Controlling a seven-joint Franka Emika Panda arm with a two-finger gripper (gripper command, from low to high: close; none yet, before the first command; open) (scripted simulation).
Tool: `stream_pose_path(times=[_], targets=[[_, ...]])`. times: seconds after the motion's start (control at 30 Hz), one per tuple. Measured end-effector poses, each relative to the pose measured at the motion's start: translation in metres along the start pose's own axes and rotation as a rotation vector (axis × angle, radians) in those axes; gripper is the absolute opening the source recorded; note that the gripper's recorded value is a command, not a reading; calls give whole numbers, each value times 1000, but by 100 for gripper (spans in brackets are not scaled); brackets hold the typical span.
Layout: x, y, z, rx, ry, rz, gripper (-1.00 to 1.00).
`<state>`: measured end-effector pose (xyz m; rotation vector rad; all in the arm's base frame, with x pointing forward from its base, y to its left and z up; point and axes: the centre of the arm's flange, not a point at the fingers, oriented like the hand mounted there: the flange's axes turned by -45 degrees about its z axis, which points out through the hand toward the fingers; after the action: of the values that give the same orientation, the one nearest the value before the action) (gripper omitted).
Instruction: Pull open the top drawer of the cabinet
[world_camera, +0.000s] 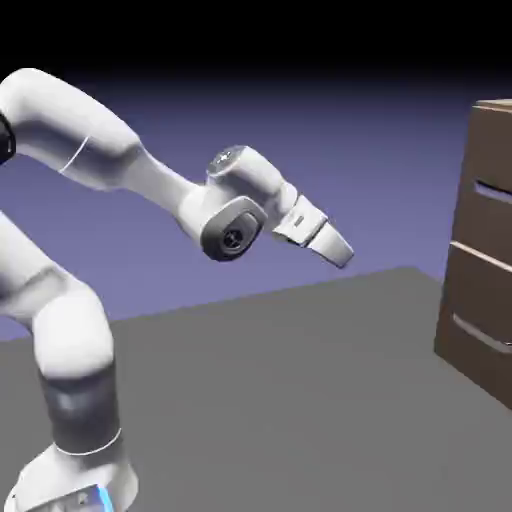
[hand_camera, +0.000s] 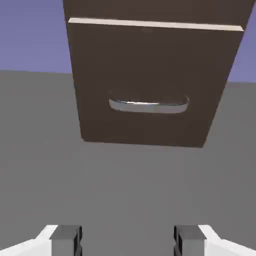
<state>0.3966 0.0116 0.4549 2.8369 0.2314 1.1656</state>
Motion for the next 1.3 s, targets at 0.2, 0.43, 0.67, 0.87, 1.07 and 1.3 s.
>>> stream_pose_path(times=[0.2, 0.43, 0.67, 0.87, 1.07, 1.3], targets=[[12, -33, 41, -14, -95, -546, 0], [14, -72, 92, 41, -184, -1162, 0], [7, -109, 138, 144, -206, -1749, 0], [2, -137, 170, 227, -153, -2222, 0], [3, -160, 194, 260, -33, -2663, 0], [18, -177, 211, 167, 149, -3130, 0]])
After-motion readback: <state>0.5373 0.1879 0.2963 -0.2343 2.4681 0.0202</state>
